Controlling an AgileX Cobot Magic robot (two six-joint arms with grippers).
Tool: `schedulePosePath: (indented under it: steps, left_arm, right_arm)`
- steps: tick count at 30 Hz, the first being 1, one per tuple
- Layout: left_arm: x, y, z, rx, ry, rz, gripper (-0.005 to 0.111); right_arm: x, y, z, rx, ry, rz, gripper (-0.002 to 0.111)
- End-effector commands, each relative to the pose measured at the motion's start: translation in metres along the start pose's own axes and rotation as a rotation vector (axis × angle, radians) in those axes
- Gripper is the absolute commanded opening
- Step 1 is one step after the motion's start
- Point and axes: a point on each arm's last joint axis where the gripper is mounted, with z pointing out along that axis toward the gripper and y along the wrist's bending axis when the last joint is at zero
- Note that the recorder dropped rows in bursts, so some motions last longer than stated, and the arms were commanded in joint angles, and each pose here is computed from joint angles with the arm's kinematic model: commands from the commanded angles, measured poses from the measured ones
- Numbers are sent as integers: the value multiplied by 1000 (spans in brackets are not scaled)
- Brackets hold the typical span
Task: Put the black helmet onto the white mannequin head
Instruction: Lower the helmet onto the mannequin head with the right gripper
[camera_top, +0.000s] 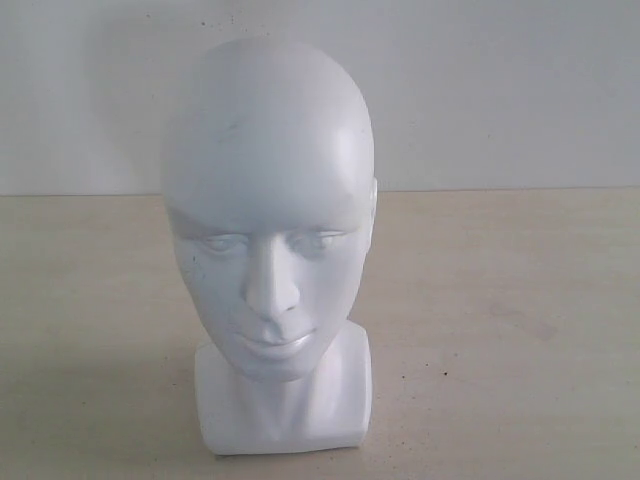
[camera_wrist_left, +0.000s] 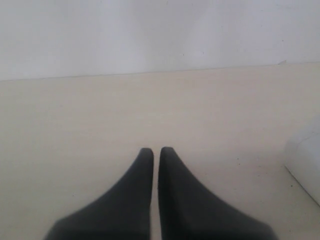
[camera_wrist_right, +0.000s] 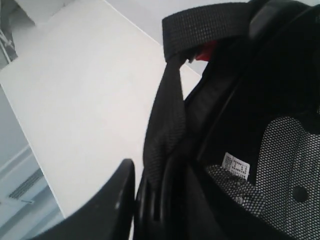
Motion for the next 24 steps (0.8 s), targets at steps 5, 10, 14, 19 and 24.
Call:
schedulePosePath:
  steps: [5, 10, 14, 19, 24]
  left_arm:
    - [-2, -1, 0, 11, -6, -9, 4]
    - [-2, -1, 0, 11, -6, -9, 4]
    - [-2, -1, 0, 11, -6, -9, 4]
    - [-2, -1, 0, 11, -6, -9, 4]
    - [-2, -1, 0, 11, -6, -9, 4]
  right_arm:
    - [53, 38, -21, -169, -110, 298, 0]
    - [91, 44, -4, -157, -75, 520, 0]
    - [118, 37, 5, -88, -24, 632, 0]
    - [130, 24, 8, -60, 4, 659, 0]
    - [137, 7, -2, 19, -16, 677, 0]
